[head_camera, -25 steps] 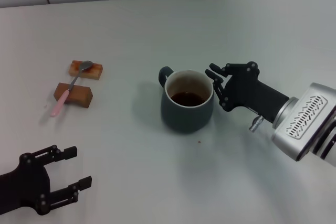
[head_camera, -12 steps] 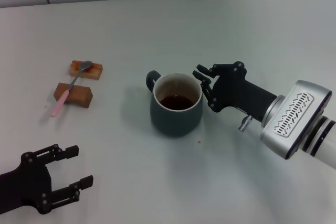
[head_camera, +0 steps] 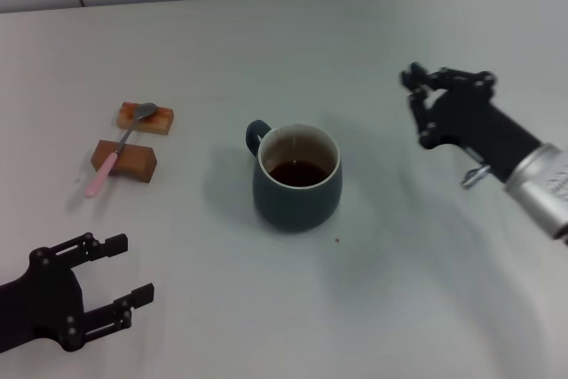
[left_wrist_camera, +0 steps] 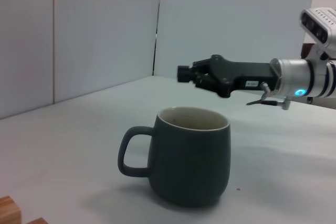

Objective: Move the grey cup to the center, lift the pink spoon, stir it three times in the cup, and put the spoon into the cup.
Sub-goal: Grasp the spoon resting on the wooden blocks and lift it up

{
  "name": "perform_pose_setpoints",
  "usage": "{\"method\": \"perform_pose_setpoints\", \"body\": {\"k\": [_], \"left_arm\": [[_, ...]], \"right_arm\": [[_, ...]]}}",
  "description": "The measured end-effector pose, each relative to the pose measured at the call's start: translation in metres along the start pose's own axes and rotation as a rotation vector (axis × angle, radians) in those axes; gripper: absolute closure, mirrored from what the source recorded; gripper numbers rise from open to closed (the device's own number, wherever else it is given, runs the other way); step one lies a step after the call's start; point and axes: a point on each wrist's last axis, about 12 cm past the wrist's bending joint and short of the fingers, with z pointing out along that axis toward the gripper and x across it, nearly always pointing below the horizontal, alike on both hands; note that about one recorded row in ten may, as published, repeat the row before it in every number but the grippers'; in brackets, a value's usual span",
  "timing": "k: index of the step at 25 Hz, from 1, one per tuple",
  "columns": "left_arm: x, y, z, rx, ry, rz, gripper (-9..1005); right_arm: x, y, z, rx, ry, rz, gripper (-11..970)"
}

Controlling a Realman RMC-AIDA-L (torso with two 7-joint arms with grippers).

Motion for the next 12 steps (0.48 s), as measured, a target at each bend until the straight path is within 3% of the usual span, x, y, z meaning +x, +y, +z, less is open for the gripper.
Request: {"method": "perform_pose_setpoints", "body": {"k": [4, 5, 9, 10, 12], "left_arm": [[-0.001, 0.001, 0.0, -0.01, -0.009, 0.001, 277], [-0.001, 0.001, 0.0, -0.01, -0.009, 0.001, 277], [-0.002, 0.002, -0.001, -0.019, -0.014, 0.003, 277], [-0.002, 0.002, -0.001, -0.019, -0.014, 0.003, 277], [-0.002, 0.003, 0.0, -0.02, -0.015, 0.005, 277]], "right_arm": [[0.002, -0.008, -0.017, -0.012, -0.018, 0.079, 844], [0.005, -0.011, -0.032, -0.071, -0.008, 0.137, 844], [0.006, -0.014, -0.055, -0.19, 0.012, 0.22, 843], [0.004, -0.016, -0.072, -0.258, 0.017, 0.26, 842], [0.003, -0.017, -0.08, -0.287, 0.02, 0.273, 841]]}}
